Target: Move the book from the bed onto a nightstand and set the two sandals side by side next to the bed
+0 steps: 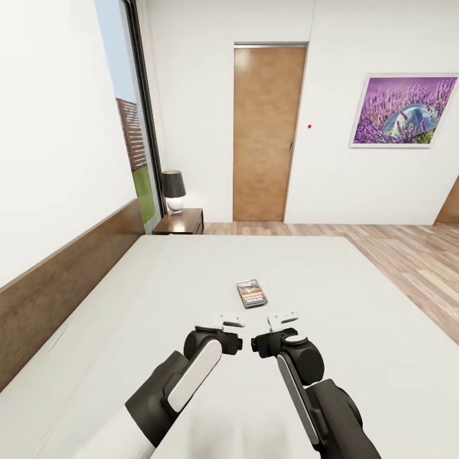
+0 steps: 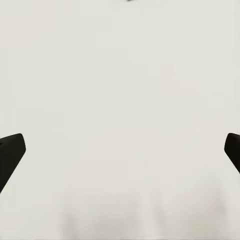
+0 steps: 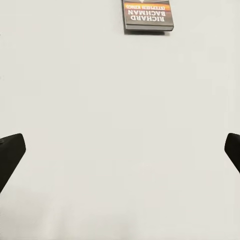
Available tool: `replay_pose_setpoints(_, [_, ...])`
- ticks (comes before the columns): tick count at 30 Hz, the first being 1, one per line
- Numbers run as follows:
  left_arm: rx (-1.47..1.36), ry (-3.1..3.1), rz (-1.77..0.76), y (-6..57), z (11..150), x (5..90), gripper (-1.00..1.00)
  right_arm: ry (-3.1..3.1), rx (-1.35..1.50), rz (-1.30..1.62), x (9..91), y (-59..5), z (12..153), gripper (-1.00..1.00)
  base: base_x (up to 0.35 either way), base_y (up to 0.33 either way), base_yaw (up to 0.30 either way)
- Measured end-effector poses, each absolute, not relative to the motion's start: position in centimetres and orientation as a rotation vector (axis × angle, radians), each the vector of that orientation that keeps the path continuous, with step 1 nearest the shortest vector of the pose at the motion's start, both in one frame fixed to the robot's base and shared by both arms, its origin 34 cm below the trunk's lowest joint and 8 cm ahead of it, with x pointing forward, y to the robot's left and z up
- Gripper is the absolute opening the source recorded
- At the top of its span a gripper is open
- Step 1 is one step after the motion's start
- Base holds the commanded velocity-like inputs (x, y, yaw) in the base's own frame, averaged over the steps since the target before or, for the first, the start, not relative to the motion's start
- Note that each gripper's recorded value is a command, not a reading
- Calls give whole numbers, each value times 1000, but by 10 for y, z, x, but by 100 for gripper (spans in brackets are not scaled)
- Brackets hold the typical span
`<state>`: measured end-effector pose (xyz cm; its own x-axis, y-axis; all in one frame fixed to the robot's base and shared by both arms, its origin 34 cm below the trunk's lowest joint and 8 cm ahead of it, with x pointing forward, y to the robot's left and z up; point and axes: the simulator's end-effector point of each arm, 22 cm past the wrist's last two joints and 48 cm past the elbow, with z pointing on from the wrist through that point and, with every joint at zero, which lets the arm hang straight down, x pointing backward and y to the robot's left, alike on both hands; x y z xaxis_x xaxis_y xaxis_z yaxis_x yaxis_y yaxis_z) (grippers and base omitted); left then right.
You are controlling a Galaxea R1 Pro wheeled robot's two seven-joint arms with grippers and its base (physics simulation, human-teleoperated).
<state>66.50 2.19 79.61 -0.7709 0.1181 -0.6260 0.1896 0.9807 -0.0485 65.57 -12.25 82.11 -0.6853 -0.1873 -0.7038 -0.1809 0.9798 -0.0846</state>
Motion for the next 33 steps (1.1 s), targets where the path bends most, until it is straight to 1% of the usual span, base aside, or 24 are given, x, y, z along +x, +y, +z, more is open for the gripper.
replay_pose_setpoints(33, [213,2516,-98,32,771,659,100,2364,-253,-14,648,-129,810,100,0,0,0])
